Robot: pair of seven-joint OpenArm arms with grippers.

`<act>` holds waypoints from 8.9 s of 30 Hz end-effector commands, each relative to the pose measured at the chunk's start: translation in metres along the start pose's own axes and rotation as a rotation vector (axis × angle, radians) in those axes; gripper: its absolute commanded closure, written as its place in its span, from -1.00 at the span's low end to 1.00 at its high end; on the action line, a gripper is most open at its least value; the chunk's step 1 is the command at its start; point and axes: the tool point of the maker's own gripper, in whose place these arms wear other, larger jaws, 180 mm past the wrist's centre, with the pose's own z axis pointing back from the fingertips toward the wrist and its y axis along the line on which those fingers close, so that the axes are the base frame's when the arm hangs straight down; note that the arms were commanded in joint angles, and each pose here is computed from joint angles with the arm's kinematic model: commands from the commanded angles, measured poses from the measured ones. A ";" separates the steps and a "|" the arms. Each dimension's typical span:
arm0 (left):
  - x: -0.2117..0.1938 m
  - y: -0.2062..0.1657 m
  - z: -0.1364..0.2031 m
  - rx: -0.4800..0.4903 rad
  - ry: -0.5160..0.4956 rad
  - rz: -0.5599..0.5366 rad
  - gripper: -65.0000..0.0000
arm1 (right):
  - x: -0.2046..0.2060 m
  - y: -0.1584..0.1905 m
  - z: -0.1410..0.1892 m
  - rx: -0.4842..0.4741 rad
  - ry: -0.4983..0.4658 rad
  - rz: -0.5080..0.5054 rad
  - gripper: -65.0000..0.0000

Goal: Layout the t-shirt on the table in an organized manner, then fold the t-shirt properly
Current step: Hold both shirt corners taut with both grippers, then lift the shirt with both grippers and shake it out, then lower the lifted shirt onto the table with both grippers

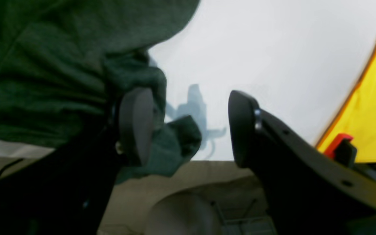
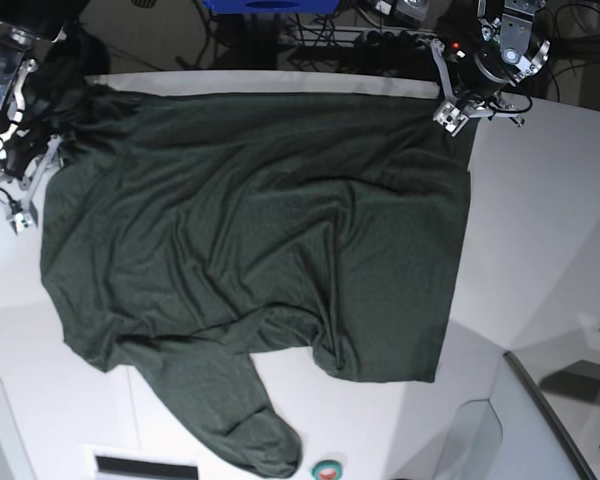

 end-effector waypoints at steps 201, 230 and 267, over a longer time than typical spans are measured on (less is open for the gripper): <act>0.253 0.234 0.048 0.261 -0.131 -0.001 1.00 | 0.239 -0.121 0.041 0.175 -0.344 0.030 1.00; 0.137 0.172 0.023 0.188 -0.117 0.165 1.00 | 0.248 -0.046 0.032 0.292 -0.478 0.010 1.00; 0.124 0.155 0.015 0.150 -0.090 0.172 1.00 | 0.114 0.110 -0.057 0.486 -0.216 -0.040 -0.12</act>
